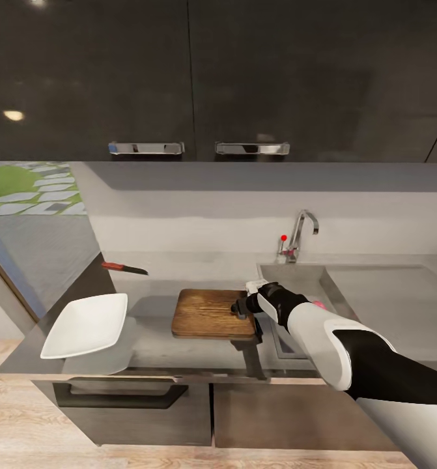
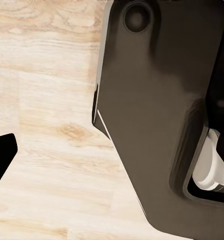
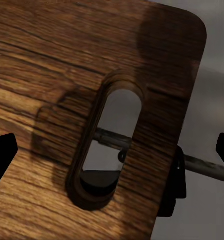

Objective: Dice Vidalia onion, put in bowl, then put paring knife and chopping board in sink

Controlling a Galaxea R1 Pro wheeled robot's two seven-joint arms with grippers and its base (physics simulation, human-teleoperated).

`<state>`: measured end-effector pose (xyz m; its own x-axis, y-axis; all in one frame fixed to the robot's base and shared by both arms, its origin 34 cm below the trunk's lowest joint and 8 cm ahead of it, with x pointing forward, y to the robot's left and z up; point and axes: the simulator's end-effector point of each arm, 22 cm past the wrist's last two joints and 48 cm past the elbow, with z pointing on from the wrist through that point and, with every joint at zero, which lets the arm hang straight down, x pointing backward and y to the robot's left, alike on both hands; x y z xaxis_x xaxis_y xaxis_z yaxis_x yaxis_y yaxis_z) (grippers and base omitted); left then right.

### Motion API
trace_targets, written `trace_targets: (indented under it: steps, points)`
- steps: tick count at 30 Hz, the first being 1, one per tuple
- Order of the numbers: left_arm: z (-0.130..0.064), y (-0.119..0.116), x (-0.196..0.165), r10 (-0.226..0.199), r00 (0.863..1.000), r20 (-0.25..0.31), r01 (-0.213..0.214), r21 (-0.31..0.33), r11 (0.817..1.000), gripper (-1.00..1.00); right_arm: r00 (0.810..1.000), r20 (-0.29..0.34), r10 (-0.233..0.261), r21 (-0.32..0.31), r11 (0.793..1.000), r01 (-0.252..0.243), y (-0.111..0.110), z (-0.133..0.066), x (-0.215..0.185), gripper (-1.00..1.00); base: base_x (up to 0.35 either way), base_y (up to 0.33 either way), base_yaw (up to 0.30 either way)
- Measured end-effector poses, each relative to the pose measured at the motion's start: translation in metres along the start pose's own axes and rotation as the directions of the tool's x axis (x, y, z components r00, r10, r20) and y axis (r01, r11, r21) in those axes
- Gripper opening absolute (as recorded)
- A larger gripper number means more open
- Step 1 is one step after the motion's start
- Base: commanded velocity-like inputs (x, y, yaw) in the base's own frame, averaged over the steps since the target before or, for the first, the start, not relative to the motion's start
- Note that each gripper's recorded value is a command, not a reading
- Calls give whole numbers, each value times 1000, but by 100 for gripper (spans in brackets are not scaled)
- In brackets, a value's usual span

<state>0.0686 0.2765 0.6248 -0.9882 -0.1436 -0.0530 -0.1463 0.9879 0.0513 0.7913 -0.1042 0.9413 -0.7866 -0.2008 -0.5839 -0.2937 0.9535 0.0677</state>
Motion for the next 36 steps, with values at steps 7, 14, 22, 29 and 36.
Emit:
trace_targets:
  steps: [7,14,22,29,36]
  points:
    - [0,0,-3,0,1000,7,0,1,1000,100,1000,7,-2,2,1000,2,0,-4,-3,100,0,0,0]
    - [1,-1,-6,-1,1000,15,1,2,1000,100,1000,15,-3,4,1000,3,0,-8,-7,100,0,0,0]
    - [1,-1,-9,-1,1000,24,1,3,1000,100,1000,25,-5,6,1000,5,0,-13,-11,100,0,0,0]
    - [2,-2,-12,-2,999,32,2,5,1000,100,999,33,-7,8,1000,7,1,-17,-15,100,-1,0,0]
    - [2,-2,-16,-2,999,41,2,6,1000,100,999,43,-9,9,1000,9,1,-22,-19,100,-93,0,0]
